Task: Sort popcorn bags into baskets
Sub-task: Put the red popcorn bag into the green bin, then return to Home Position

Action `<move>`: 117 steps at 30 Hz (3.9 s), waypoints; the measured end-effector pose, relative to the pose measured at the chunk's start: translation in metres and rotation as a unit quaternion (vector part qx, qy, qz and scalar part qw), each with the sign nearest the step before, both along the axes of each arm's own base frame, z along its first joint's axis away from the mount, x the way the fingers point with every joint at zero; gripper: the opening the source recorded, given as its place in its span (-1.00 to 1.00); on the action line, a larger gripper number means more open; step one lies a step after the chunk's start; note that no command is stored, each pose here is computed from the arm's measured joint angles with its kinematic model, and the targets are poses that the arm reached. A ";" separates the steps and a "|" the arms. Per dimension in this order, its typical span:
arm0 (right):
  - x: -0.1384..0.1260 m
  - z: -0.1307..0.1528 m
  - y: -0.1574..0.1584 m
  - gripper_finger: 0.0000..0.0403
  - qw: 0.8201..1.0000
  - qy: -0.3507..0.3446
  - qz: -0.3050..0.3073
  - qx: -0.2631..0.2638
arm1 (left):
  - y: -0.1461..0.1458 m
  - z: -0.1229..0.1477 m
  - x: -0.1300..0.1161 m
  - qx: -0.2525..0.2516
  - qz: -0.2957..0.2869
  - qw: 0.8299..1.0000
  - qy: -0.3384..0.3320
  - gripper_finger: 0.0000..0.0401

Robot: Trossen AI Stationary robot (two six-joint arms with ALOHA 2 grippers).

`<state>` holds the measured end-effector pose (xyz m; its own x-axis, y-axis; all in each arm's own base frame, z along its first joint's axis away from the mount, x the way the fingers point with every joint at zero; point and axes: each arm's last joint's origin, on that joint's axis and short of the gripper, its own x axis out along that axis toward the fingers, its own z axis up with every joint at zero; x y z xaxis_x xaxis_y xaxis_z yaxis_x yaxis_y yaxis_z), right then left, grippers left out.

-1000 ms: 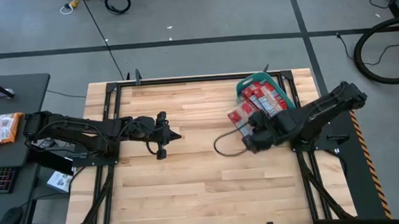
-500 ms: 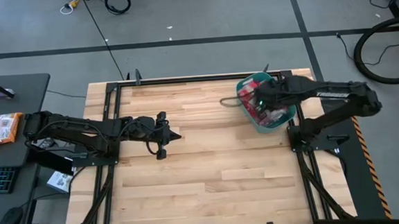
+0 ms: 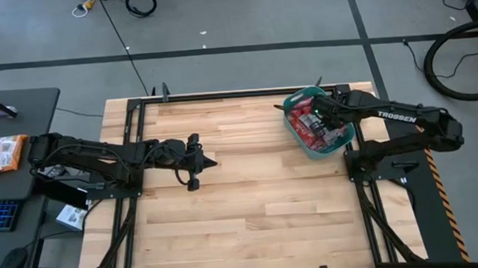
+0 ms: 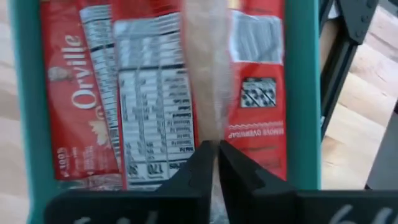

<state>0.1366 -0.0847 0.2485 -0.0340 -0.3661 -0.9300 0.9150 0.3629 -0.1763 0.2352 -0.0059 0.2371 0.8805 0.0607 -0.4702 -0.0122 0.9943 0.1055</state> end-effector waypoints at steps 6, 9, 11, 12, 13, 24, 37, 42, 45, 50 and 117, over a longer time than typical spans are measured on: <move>-0.001 0.003 -0.002 -0.55 1.000 -0.008 0.007 0.021 | 0.000 0.001 0.000 0.009 -0.005 1.000 -0.004 -0.95; -0.003 0.014 -0.001 -0.43 1.000 -0.016 0.013 0.021 | 0.000 0.001 0.000 0.010 -0.005 1.000 -0.004 -0.95; -0.005 0.023 0.001 -0.37 0.999 -0.033 0.018 0.006 | 0.000 0.002 0.001 0.023 -0.008 1.000 -0.008 -0.95; -0.008 0.027 0.003 -0.35 0.999 -0.045 0.021 -0.010 | 0.000 0.003 0.001 0.026 -0.006 1.000 -0.016 -0.95; -0.011 0.031 0.005 -0.34 0.998 -0.056 0.023 -0.027 | 0.000 0.005 0.002 0.025 -0.006 0.999 -0.025 -0.95; -0.047 0.034 0.033 -0.39 0.946 -0.278 0.121 -0.116 | 0.007 0.001 -0.034 -0.017 -0.017 0.988 -0.154 -0.95; -0.055 0.026 0.042 -0.43 0.805 -0.525 0.134 -0.242 | 0.014 -0.003 -0.096 -0.098 0.028 0.968 -0.231 -0.95; -0.048 0.025 0.043 -0.50 0.757 -0.557 0.192 -0.282 | 0.013 0.003 -0.109 -0.098 0.024 0.961 -0.257 -0.95; -0.041 0.013 0.043 -0.55 0.740 -0.569 0.207 -0.294 | 0.012 0.005 -0.118 -0.100 0.024 0.958 -0.268 -0.95; -0.035 -0.010 0.042 -0.66 0.723 -0.580 0.213 -0.308 | 0.012 0.010 -0.131 -0.101 0.021 0.949 -0.296 -0.95; -0.039 -0.083 0.057 -0.82 0.738 -0.621 0.206 -0.165 | 0.012 -0.054 -0.140 -0.034 0.059 0.940 -0.335 -0.95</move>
<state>0.0971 -0.0275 0.1652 0.9473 -0.3201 -0.0093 0.2693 0.7805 0.5641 0.0955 0.0063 0.1832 0.9694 0.1656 0.1810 -0.1629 0.9862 -0.0295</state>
